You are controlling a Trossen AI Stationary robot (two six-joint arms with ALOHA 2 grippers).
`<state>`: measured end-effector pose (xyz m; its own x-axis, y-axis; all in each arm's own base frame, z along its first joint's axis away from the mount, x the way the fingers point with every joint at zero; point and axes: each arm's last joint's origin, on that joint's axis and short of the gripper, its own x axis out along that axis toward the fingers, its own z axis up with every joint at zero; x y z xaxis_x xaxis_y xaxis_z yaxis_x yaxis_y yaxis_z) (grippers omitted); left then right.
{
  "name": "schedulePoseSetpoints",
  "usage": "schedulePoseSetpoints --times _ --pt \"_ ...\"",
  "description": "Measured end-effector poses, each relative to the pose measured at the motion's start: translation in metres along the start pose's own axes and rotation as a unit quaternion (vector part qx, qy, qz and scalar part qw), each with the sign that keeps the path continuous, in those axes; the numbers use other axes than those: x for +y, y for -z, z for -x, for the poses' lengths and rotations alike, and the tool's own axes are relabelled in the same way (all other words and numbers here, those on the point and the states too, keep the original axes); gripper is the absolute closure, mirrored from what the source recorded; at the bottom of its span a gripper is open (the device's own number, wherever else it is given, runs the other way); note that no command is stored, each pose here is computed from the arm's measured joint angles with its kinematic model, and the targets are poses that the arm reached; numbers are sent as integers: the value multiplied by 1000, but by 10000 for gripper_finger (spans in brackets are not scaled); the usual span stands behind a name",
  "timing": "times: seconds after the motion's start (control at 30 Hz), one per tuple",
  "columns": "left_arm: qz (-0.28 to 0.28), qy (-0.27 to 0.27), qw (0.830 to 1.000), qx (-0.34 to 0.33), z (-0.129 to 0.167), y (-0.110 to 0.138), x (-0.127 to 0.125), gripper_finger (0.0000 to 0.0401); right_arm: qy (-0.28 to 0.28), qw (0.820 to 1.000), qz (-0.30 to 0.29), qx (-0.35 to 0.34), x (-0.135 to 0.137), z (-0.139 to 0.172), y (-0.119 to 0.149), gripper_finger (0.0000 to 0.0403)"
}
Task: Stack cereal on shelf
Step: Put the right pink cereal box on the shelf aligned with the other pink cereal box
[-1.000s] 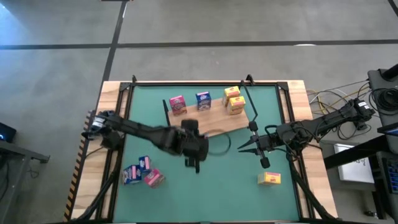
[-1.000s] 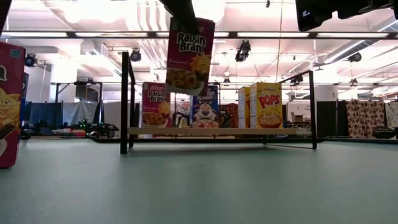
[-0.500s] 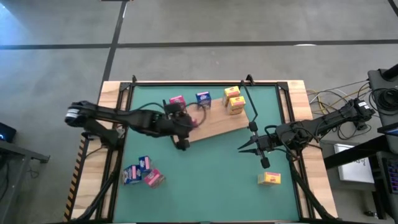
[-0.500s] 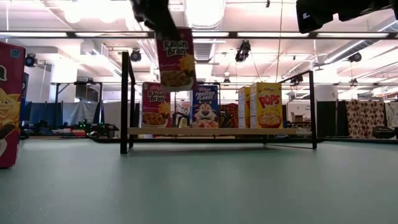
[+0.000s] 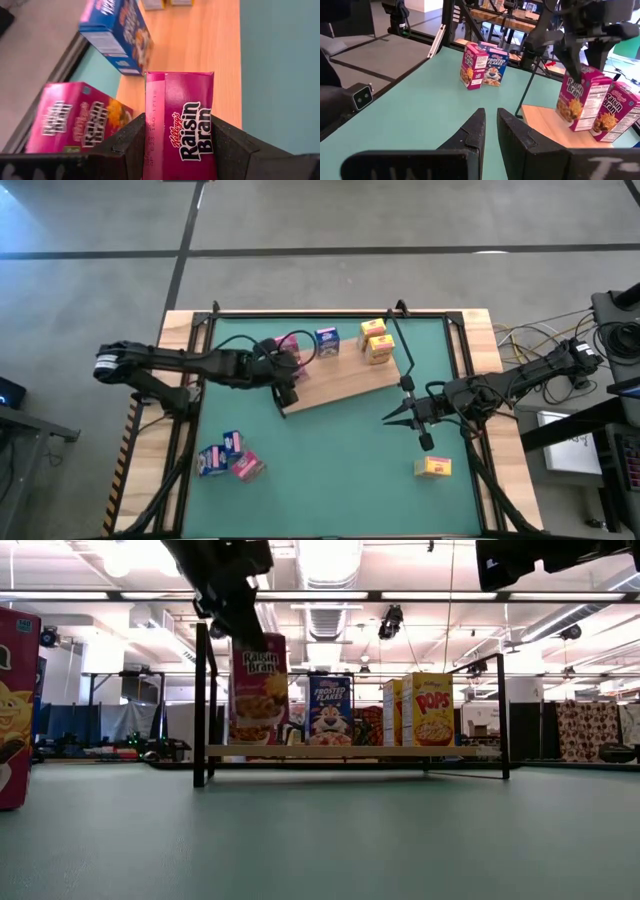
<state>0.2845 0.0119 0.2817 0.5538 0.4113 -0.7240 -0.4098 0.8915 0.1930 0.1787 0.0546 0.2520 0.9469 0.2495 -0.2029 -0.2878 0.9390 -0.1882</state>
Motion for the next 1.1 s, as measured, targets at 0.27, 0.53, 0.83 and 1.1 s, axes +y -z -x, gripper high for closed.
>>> schedulePoseSetpoints --times 0.27,0.53,0.83,1.1 --pt "-10 6 999 30 -10 2 8 235 0 1000 0 0 0 0 0 365" --pt "-17 20 998 51 -16 2 24 235 0 1000 1 0 0 0 0 365" --pt "-1 22 998 54 -21 1 37 235 0 1000 0 0 0 0 0 365" --pt "-7 25 998 55 -22 1 37 235 0 1000 0 0 0 0 0 365"
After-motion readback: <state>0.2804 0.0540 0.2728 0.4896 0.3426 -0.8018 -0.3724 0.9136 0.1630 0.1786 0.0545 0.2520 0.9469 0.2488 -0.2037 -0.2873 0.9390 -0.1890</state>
